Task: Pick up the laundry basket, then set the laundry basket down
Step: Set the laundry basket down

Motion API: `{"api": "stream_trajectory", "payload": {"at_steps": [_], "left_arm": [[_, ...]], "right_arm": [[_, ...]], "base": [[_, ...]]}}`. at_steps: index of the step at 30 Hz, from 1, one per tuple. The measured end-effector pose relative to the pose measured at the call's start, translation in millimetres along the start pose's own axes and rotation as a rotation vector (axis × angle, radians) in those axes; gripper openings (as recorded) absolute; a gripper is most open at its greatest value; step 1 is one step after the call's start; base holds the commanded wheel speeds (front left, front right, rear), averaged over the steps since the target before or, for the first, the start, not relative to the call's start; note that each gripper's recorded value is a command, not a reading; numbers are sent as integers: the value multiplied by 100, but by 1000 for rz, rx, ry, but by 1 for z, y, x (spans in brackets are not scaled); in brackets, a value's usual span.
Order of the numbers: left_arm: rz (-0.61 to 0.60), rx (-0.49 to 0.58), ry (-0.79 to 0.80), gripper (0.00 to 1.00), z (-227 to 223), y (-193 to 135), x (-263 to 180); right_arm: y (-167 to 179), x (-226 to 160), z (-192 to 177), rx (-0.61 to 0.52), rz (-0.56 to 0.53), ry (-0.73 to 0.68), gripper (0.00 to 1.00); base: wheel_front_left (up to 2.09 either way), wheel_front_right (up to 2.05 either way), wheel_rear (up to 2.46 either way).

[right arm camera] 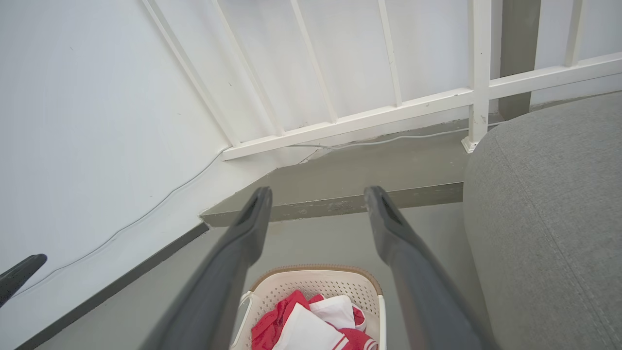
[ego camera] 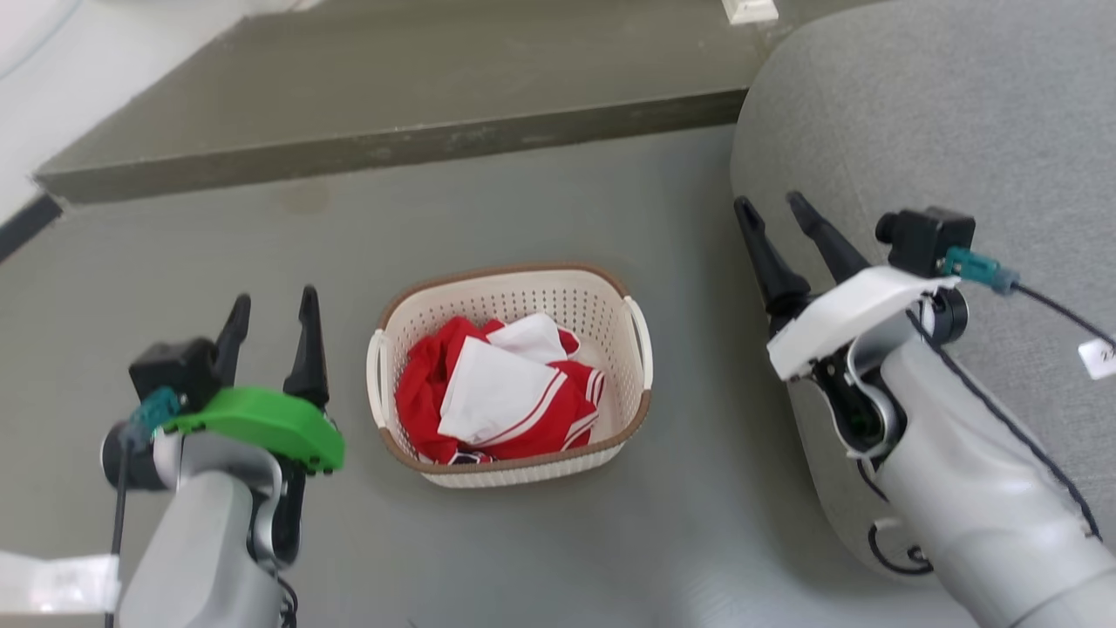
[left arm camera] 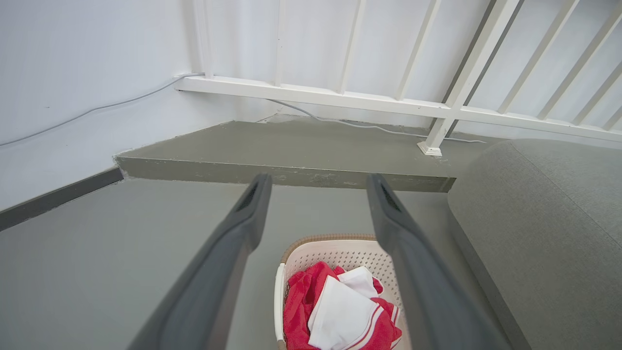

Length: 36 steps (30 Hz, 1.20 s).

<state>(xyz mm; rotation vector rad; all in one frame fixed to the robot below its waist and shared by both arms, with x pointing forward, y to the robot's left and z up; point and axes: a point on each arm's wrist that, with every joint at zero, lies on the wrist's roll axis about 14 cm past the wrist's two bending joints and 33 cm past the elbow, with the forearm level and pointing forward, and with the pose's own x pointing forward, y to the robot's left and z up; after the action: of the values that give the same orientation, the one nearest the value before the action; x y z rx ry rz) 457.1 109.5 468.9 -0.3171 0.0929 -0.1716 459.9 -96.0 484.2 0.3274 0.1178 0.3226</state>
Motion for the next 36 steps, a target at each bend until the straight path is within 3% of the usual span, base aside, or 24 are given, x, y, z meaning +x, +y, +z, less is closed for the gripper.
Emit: {"api": "stream_trajectory", "payload": {"at_steps": [18,36], "left_arm": [[59,2,-101,100,23,7,-35],[39,24,-115,100,23,-2,-56]], "right_arm": [[-6,-44,4,-41,-84,-69,100],[-2,-68,4,-68,-103,-97,100]], "base": [[0,0,0],[0,0,0]]}}
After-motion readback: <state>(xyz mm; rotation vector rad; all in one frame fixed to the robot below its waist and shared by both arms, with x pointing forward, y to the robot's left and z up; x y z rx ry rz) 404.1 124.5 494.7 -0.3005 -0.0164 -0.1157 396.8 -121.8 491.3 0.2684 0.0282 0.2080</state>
